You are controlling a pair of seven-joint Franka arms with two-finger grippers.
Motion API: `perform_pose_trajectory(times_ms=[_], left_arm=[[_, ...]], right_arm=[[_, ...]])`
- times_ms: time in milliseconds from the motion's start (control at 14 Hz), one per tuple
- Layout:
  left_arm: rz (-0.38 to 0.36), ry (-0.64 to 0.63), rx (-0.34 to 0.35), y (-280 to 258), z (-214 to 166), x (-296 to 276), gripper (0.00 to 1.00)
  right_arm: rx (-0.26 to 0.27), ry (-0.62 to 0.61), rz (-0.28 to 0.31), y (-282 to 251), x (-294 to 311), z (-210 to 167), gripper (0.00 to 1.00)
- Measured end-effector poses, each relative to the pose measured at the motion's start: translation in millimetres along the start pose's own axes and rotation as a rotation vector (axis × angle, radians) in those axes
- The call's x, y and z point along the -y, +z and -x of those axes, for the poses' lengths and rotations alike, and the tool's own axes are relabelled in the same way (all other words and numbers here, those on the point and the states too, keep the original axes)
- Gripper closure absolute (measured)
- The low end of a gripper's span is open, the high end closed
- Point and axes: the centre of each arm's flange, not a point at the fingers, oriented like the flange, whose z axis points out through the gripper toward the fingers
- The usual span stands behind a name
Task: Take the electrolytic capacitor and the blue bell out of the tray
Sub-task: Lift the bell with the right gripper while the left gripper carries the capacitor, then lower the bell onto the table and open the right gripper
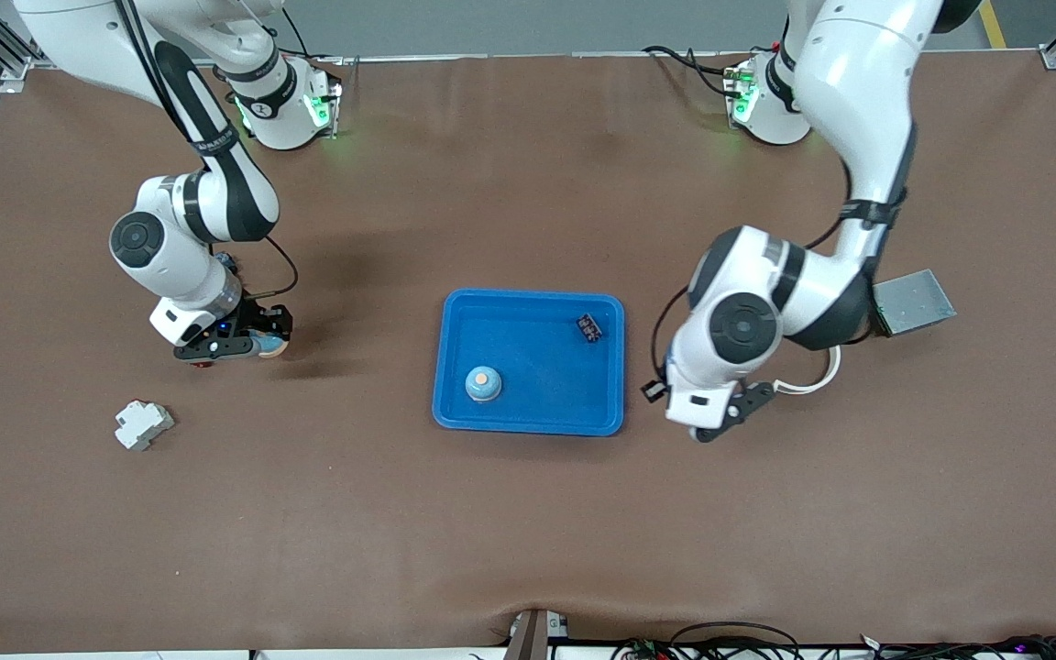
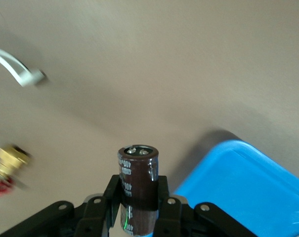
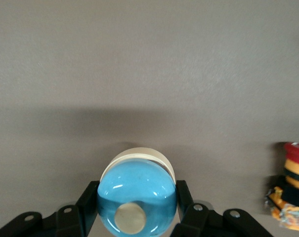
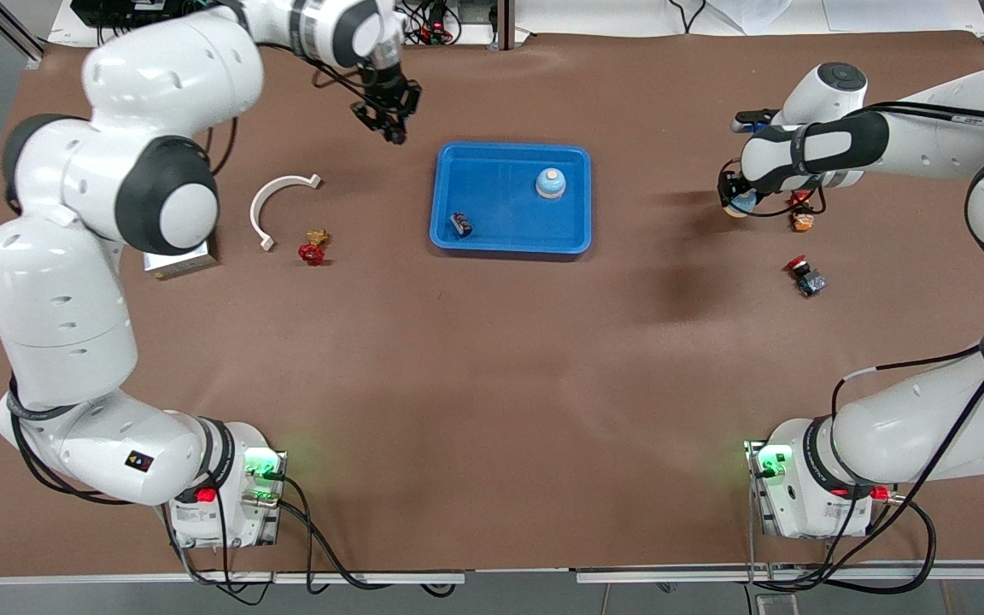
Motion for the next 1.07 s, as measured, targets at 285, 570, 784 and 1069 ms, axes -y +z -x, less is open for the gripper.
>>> perform_pose_trajectory(times_ms=[285, 570, 784, 1069], left_arm=[[-0.008, 0.199, 0.029, -11, -59, 93, 0.67], [-0.055, 0.401, 0.050, 1, -106, 177, 0.67], [-0.088, 0.562, 0.046, 6, -130, 216, 0.67], [-0.135, 0.718, 0.020, 21, -150, 241, 0.67]], right_arm=[[0.027, 0.028, -0.017, 16, 0, 4, 0.33], [0.056, 0.048, -0.031, 32, -2, 9, 0.33], [0.064, 0.047, -0.066, 40, -5, 11, 0.33], [0.051, 0.040, -0.101, 40, -8, 7, 0.33]])
